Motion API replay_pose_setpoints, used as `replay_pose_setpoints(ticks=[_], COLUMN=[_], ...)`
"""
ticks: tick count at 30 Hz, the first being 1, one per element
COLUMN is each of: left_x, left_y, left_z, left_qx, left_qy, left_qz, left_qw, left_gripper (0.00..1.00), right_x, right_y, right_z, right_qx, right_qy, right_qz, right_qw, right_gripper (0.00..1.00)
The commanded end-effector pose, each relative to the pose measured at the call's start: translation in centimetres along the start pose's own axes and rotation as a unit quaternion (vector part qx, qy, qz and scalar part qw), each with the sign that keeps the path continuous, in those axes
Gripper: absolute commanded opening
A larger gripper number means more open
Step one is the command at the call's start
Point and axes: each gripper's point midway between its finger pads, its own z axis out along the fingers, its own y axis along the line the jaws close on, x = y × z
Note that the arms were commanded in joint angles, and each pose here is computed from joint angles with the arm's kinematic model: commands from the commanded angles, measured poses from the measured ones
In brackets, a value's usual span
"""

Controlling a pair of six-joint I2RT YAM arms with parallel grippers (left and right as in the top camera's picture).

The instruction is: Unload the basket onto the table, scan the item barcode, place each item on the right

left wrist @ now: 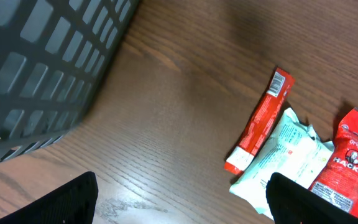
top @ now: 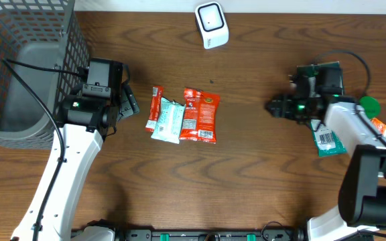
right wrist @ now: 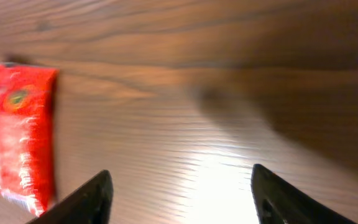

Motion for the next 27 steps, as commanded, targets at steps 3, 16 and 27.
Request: replay_pose_setpoints(ticks=[3, 16, 27], left_x=[0.0, 0.0, -0.1], left_y=[0.5, 0.5, 0.3], left_z=[0.2, 0.2, 0.2], left_qx=[-0.012, -0.012, -0.007], left_qy=[0.0, 0.0, -0.003], left_qz=[0.009, 0.009, 0.006], left_qw=[1.0, 1.0, 1.0], left_gripper=[0.87, 0.87, 0.87], right_x=[1.1, 3.7, 3.9], right_y=[7.5, 14.2, 14.5], right_z=[2.0, 6.5, 6.8], right_qx=[-0.066, 0.007, 0.017], right_qy=[0.013, -0.002, -0.008], right_qz=[-0.059, -0.092, -0.089], right_qw=[0.996, 0.996, 0.996], right_gripper=[0.78, 0.87, 0.93])
